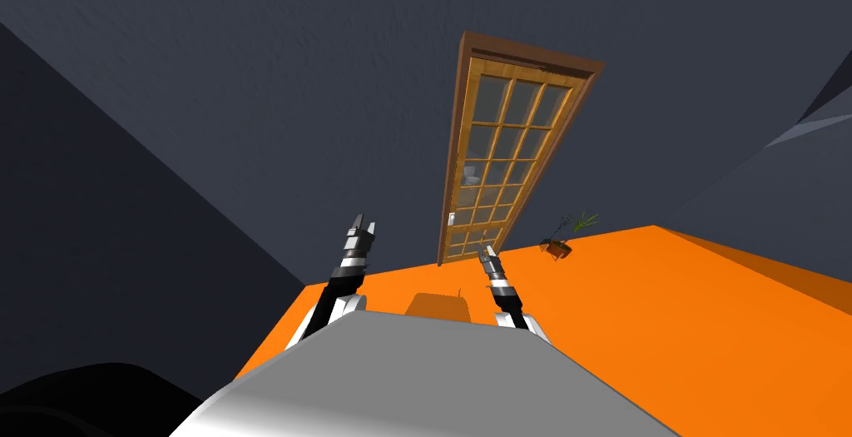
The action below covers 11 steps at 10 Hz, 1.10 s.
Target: Pull the door open
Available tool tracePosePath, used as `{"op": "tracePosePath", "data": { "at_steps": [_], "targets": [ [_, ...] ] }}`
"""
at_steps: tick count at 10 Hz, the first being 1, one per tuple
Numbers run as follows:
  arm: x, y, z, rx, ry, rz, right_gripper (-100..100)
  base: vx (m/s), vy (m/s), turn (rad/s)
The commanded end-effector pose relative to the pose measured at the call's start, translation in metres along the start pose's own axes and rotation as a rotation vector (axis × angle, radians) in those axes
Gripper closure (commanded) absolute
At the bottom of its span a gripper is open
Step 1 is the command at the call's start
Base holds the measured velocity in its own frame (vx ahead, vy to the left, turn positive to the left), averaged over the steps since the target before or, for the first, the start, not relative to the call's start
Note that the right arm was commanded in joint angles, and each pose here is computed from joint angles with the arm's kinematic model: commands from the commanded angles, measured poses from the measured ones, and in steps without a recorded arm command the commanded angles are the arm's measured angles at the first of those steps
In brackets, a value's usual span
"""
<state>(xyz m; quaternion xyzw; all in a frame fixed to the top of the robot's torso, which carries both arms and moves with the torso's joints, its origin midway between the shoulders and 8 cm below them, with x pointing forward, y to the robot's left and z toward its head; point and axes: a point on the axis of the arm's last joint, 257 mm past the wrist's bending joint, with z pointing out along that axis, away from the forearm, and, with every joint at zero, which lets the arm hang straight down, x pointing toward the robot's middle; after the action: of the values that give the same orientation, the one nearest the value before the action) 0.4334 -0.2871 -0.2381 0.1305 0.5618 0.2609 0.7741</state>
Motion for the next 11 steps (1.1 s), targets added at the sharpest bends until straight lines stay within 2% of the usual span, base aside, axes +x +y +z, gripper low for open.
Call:
{"op": "tracePosePath", "data": {
  "at_steps": [1,2,11],
  "targets": [
    [0.01,-0.007,-0.0028,0.005,0.023,-0.044,-100,0.099,-0.006,0.017],
    [0.011,-0.008,-0.0036,0.008,0.026,-0.043,-100,0.069,0.0,0.005],
    [0.064,-0.039,-0.0188,0.025,0.155,-0.249,-100,0.094,-0.002,0.014]
  ]
}}
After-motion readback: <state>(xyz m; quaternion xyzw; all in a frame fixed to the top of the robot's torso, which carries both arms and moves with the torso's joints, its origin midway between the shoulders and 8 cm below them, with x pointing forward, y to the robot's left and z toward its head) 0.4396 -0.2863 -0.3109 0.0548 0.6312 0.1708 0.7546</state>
